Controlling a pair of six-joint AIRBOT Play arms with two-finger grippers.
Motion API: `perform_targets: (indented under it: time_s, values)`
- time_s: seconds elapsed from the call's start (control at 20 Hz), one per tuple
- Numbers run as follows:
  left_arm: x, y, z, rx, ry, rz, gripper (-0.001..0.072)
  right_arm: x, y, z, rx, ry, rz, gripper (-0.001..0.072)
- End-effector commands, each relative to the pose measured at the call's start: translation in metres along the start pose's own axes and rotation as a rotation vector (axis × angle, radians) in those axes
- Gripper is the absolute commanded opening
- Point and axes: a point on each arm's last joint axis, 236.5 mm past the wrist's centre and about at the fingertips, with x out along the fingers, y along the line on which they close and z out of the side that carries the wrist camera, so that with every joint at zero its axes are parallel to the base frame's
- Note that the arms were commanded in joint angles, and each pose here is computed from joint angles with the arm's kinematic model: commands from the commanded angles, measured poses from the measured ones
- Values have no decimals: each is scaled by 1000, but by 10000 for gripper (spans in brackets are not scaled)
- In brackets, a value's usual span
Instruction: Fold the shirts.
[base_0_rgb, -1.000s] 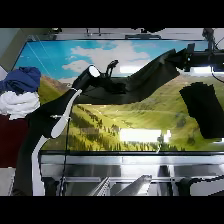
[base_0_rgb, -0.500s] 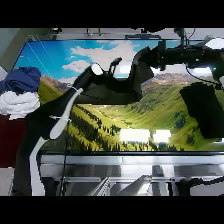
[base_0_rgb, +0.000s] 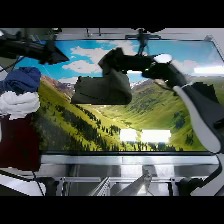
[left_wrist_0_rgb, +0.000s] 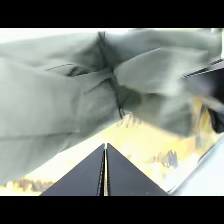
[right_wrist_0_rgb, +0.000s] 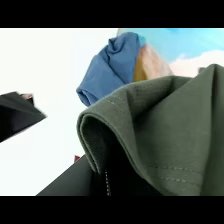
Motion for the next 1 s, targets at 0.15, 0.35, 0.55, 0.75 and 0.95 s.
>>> perform_targets:
  time_s: [0.15, 0.35, 0.55, 0.75, 0.95]
  values:
    - [-22, 42, -36, -82, -10, -29, 6, 130, -37, -86, 14, -103, 11, 40]
    - [-8, 43, -46, -128, -13, -97, 6, 156, -8, -105, -55, -132, 169, 568]
    - [-9, 37, -43, -134, -27, -128, 6, 118, 36, -81, -112, -65, 375, 197]
    - [-15, 29, -46, -119, -20, -133, 6, 50, -10, -34, -119, 140, 169, 12]
    - [-25, 12, -53, -94, -12, -140, 6, -66, -76, 16, -111, 271, -259, 11]
